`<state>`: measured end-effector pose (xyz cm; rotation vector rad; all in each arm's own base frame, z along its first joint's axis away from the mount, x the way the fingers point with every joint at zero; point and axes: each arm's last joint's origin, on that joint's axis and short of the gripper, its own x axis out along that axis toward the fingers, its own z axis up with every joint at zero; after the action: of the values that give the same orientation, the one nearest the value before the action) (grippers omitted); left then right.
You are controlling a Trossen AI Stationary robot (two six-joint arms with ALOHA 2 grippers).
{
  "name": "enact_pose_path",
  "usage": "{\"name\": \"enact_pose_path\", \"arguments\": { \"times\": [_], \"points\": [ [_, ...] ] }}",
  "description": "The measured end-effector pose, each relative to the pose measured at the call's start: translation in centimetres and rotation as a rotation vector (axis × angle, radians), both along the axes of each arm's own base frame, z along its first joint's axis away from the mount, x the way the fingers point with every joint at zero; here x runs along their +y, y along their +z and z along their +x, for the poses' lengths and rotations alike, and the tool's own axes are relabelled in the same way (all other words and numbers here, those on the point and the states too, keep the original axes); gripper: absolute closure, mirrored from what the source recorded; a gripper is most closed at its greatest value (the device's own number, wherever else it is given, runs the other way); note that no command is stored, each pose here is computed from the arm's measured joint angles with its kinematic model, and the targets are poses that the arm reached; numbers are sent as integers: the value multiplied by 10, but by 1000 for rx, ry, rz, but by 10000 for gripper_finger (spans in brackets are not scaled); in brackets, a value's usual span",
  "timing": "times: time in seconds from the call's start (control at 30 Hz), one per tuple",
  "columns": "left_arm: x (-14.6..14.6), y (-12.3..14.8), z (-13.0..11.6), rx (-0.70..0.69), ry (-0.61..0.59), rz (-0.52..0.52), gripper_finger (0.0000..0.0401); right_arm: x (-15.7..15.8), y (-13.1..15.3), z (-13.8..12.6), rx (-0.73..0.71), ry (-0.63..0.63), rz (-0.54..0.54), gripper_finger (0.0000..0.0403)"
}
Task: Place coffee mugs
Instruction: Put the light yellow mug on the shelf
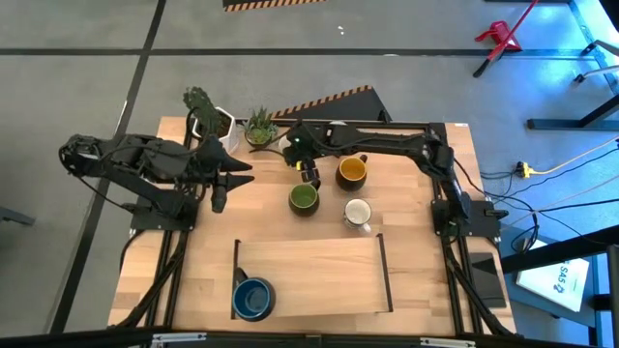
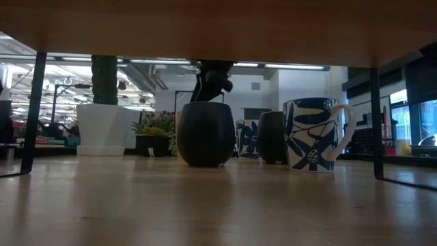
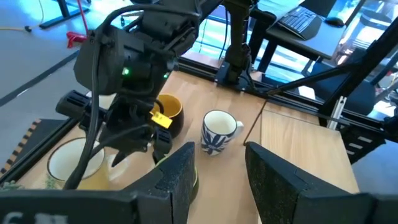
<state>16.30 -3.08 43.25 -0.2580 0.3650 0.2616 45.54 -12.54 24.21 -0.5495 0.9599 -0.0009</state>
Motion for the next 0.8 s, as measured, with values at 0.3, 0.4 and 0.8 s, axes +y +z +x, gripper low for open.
{"name": "enact_pose_path", "arguments": {
  "times": [0.3,0.4,0.8],
  "points": [
    [0,0,0,-4,8,-20,264,-3,-25,8,44,-56,-12,199],
    [0,0,0,-4,8,-20,264,-3,-26,8,45,-63,-18,209],
    [0,0,0,-4,7,-18,264,-5,-28,8,42,-71,13,387]
  ]
}}
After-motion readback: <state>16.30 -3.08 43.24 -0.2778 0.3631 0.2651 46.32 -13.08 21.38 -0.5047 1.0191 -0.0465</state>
